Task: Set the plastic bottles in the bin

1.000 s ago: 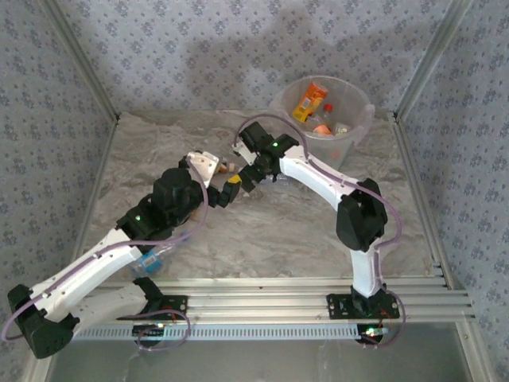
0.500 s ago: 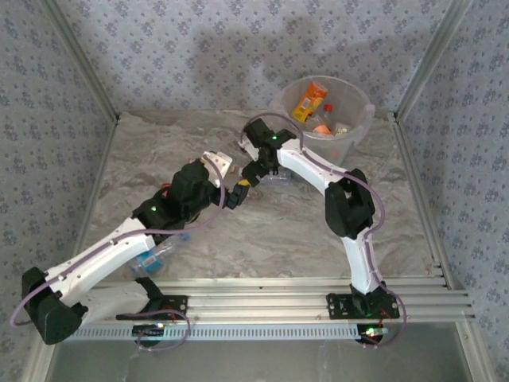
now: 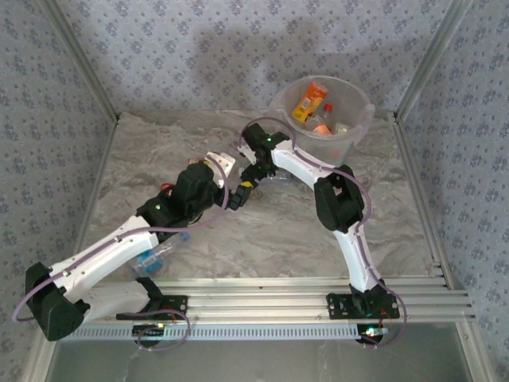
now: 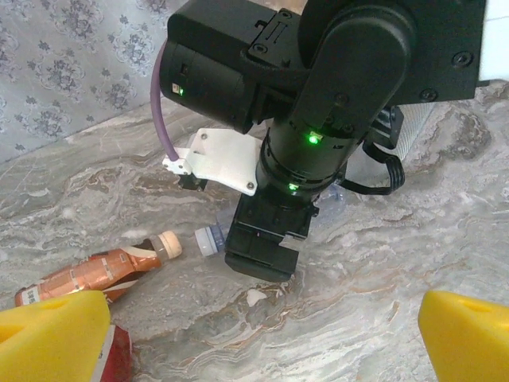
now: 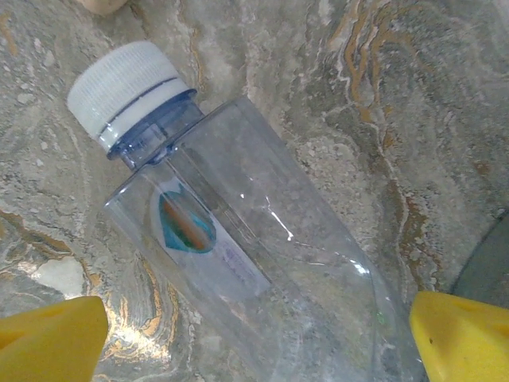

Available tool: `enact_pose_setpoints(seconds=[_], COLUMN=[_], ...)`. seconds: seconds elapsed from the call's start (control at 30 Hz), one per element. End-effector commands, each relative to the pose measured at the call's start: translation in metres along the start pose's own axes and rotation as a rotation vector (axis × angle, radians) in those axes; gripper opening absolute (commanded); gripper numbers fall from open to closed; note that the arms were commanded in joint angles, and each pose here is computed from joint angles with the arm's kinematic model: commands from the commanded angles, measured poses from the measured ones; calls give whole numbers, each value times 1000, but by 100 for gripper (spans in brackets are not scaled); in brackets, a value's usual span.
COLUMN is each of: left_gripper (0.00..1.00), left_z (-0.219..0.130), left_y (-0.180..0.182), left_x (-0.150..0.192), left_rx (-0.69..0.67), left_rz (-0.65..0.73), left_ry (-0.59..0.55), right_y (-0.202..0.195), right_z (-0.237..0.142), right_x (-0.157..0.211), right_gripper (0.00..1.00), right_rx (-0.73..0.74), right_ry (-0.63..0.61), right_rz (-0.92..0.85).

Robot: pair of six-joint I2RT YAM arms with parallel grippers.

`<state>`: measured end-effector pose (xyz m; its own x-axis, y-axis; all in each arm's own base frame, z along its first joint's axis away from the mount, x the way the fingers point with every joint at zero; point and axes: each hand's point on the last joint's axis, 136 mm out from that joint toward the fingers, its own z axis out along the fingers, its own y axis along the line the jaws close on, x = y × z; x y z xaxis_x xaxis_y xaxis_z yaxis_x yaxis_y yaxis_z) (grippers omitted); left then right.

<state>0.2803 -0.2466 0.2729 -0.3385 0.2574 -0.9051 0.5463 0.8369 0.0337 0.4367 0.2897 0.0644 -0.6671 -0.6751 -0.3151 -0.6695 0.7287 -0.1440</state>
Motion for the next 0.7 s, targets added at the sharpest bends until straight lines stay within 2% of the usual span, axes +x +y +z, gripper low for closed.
enact_pose_setpoints(seconds=[0.0,0.3,0.5,0.67], left_gripper=[100,100,100,100], left_z=[-3,0,1,1], left_y=[-9,-11,-11,-11], left_x=[-17,-16,-15,-15], left_rx=[37,44,44,44], left_rz=[-22,-18,-17,-16], left_ry=[-26,-16,-12,-13], right_y=[-1,14,19,21], right_z=[8,3,9,10], right_x=[1,12,21,21], right_gripper=[99,93,79,72], right_rx=[-20,-89,-97,-97], right_ry=[15,23,60,53], right_rz=[8,48,43,42])
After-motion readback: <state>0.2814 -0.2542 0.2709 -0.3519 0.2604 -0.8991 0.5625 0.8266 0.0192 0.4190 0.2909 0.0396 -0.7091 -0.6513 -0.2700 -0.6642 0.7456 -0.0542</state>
